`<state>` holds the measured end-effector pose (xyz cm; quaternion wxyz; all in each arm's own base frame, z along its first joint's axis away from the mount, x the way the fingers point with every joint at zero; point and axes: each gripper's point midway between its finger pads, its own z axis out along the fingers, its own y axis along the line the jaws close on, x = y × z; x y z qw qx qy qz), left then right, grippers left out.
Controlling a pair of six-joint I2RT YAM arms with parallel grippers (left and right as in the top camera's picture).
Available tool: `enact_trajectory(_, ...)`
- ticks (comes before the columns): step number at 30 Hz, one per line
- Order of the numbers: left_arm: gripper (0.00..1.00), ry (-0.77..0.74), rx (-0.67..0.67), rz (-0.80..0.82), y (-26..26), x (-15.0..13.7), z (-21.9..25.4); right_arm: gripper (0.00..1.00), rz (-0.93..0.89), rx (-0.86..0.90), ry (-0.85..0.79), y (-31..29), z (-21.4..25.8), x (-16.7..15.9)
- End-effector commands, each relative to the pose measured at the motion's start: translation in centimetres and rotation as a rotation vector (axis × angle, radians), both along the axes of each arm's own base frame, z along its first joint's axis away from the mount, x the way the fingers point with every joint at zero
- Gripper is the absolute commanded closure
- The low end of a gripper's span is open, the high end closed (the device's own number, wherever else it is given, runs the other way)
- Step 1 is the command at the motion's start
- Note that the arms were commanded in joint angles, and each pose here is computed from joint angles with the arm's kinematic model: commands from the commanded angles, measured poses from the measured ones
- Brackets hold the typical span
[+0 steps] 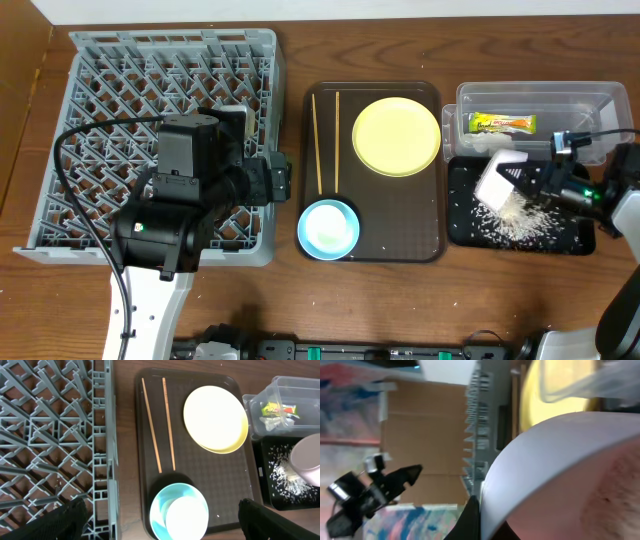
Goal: Sort waste into correct bins and load items into the dishwasher
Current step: 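Tip the pink bowl over the black tray to pour out rice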
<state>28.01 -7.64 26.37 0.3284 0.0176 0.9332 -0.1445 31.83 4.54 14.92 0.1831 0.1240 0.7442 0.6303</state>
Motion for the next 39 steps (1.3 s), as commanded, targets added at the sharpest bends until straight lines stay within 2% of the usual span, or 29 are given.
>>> enact_trajectory(1, 0.03, -0.019, -0.004, -0.02, -0.3, 0.1, 0.7, 0.99, 0.028, 0.072, -0.147, 0.1, 2.2, -0.4)
enact_trajectory(17, 0.03, -0.019, -0.004, -0.02, -0.3, 0.1, 0.7, 0.99, 0.031, 0.048, -0.193, 0.1, 2.2, -0.4)
enact_trajectory(19, 0.03, -0.019, -0.004, -0.02, -0.3, 0.1, 0.7, 0.99, 0.018, -0.004, -0.144, -0.1, 1.0, -0.2)
enact_trajectory(21, 0.03, -0.019, -0.004, -0.02, -0.3, 0.1, 0.7, 0.99, -0.024, -0.073, 0.037, -0.5, -1.4, -0.1)
enact_trajectory(22, 0.03, -0.019, -0.004, -0.02, -0.3, 0.1, 0.7, 0.99, -0.001, -0.007, -0.014, -0.1, 0.0, -0.3)
enact_trajectory(23, 0.03, -0.019, -0.004, -0.02, -0.3, 0.1, 0.7, 0.99, 0.037, 0.064, -0.163, 0.4, 2.2, -0.6)
enact_trajectory(24, 0.03, -0.019, -0.004, -0.02, -0.3, 0.1, 0.7, 0.99, 0.039, 0.036, -0.17, 0.5, 1.9, -0.5)
enact_trajectory(27, 0.03, -0.019, -0.004, -0.02, -0.3, 0.1, 0.7, 0.99, 0.009, -0.061, -0.049, 0.1, -0.5, -0.1)
enact_trajectory(30, 0.03, -0.018, -0.004, -0.02, -0.3, 0.1, 0.7, 0.99, 0.055, 0.033, -0.221, 0.8, 2.2, -0.6)
enact_trajectory(31, 0.03, -0.019, -0.004, -0.02, -0.3, 0.1, 0.7, 0.99, 0.052, 0.015, -0.195, 0.8, 1.8, -0.5)
enact_trajectory(33, 0.03, -0.019, -0.004, -0.02, -0.3, 0.1, 0.7, 0.99, 0.007, -0.062, -0.015, 0.2, -0.7, 0.0)
enact_trajectory(34, 0.03, -0.018, -0.004, -0.02, -0.3, 0.1, 0.7, 0.99, 0.008, -0.058, -0.015, 0.2, -0.6, -0.1)
enact_trajectory(36, 0.03, -0.019, -0.004, -0.02, -0.3, 0.1, 0.7, 0.99, 0.045, 0.011, -0.153, 0.7, 1.4, -0.4)
enact_trajectory(37, 0.03, -0.019, -0.004, -0.02, -0.3, 0.1, 0.7, 0.99, 0.045, 0.005, -0.152, 0.7, 1.3, -0.3)
enact_trajectory(39, 0.03, -0.019, -0.004, -0.02, -0.3, 0.1, 0.7, 0.99, -0.032, -0.095, 0.118, -0.2, -2.1, 0.2)
